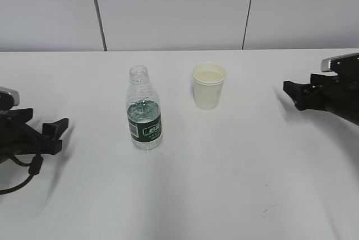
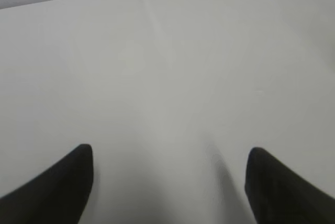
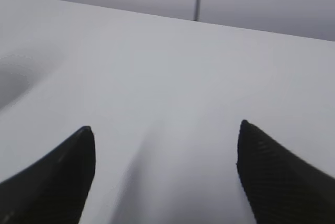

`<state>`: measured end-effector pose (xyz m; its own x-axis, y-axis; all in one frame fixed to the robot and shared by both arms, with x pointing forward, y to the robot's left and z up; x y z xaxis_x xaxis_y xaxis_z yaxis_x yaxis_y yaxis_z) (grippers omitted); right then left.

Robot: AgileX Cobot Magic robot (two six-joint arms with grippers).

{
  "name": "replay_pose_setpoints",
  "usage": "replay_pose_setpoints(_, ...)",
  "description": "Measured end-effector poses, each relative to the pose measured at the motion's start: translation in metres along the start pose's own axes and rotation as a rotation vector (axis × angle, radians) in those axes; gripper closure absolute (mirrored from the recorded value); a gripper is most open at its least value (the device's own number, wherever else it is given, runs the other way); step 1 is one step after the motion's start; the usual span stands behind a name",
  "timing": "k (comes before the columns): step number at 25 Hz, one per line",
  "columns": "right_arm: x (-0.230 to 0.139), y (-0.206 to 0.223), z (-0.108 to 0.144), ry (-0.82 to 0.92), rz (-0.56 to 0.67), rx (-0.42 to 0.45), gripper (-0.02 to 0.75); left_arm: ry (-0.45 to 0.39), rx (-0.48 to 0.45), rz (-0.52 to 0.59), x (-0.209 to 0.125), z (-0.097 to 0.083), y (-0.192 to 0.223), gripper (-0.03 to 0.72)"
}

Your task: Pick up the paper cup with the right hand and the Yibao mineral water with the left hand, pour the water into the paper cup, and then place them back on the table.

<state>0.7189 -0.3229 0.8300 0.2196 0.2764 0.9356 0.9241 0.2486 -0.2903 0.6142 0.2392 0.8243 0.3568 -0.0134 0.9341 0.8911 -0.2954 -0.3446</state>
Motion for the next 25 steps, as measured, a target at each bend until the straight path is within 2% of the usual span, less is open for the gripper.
replay_pose_setpoints(4,-0.014,-0.012,-0.038,0.055,0.031,-0.102,0.125,-0.021,0.093,-0.009,0.001,0.036,-0.007,0.140)
replay_pose_setpoints(7,-0.026,-0.013,-0.056,0.149,0.100,-0.150,0.135,-0.033,0.133,-0.015,0.002,0.051,-0.010,0.140)
replay_pose_setpoints(11,-0.039,-0.006,-0.072,0.206,0.258,-0.175,0.142,-0.023,0.163,0.003,0.011,0.060,-0.007,0.140)
replay_pose_setpoints(13,-0.040,-0.005,-0.084,0.233,0.341,-0.195,0.143,-0.010,0.182,0.069,0.013,0.067,-0.003,0.140)
replay_pose_setpoints(16,-0.024,-0.007,-0.100,0.236,0.394,-0.223,0.143,0.006,0.212,0.165,0.017,0.075,-0.002,0.140)
replay_pose_setpoints(22,0.019,-0.009,-0.117,0.257,0.377,-0.231,0.143,0.023,0.280,0.286,0.041,0.091,-0.010,0.144)
replay_pose_setpoints(25,0.025,-0.008,-0.114,0.281,0.385,-0.198,0.144,-0.012,0.329,0.370,0.046,0.098,-0.019,0.144)
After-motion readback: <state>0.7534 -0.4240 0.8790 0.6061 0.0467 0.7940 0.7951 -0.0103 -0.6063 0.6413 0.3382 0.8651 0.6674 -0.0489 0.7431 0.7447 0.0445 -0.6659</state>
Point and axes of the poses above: a point on each arm's last joint axis where the gripper is mounted, y pointing out along that axis toward the gripper, z along the wrist's bending axis when the last joint is at zero, x = y × z, the point moved 10 cm from there along y, pointing out along that axis toward the gripper, and after that the axes turned 9 degrees about -y, right-handed, at the moved point
